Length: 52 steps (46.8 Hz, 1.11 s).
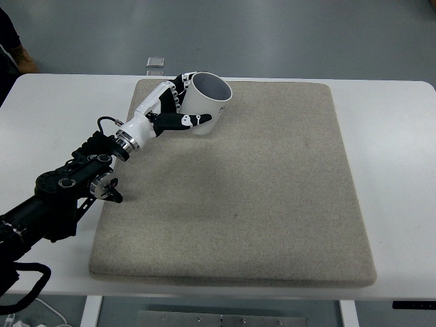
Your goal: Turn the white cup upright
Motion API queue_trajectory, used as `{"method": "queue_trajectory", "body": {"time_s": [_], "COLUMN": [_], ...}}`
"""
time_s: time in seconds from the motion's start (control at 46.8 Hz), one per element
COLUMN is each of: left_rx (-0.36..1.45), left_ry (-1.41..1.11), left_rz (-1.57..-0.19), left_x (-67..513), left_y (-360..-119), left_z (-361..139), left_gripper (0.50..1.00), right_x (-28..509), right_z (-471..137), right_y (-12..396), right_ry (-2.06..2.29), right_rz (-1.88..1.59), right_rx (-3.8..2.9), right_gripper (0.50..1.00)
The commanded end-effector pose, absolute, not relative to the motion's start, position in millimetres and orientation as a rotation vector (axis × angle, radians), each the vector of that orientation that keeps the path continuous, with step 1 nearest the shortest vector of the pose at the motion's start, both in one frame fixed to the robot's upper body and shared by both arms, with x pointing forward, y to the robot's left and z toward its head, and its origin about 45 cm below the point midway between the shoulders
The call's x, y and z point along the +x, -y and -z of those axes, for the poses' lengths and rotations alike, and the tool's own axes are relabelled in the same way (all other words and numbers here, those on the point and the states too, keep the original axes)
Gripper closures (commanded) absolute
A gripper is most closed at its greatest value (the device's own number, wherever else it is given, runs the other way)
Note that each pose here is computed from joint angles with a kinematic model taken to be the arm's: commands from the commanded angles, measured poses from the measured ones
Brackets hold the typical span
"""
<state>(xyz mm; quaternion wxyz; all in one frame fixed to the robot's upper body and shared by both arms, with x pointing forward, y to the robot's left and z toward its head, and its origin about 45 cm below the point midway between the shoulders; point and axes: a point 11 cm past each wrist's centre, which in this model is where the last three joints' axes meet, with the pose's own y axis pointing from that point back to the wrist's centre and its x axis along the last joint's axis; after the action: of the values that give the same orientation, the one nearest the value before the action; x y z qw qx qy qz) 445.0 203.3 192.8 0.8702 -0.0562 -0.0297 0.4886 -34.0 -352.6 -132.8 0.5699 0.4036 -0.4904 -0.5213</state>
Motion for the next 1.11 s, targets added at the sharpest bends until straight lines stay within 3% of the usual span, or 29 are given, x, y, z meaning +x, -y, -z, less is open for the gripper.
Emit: {"method": "queue_trajectory", "body": {"time_s": [0.0, 0.534, 0.79, 1.089], "left_rx": [-0.12, -0.15, -0.191, -0.251], "left_ry": [0.06, 0.048, 0.067, 0.089], "left_rz": [-1.021, -1.025, -1.001, -1.024], "left_x": [444.6, 446.4, 448.6, 460.8], "left_y": [-203.2, -203.8, -197.3, -207.5], "left_z": [-192.6, -198.2, -215.2, -244.2], "left_gripper": [0.512, 0.51, 0.51, 0.51], "right_x": [-34.0, -34.0, -34.0, -34.0], "right_z": [132.8, 132.8, 132.8, 132.8], "right_y": [352.6, 352.5, 352.6, 352.6], "right_ry": [1.151, 1.151, 1.151, 1.151], "right_rz": [1.223, 1.224, 1.223, 1.223], "right_rx": [0.947, 0.948, 0.947, 0.947], "right_gripper": [0.57, 0.57, 0.57, 0.57]}}
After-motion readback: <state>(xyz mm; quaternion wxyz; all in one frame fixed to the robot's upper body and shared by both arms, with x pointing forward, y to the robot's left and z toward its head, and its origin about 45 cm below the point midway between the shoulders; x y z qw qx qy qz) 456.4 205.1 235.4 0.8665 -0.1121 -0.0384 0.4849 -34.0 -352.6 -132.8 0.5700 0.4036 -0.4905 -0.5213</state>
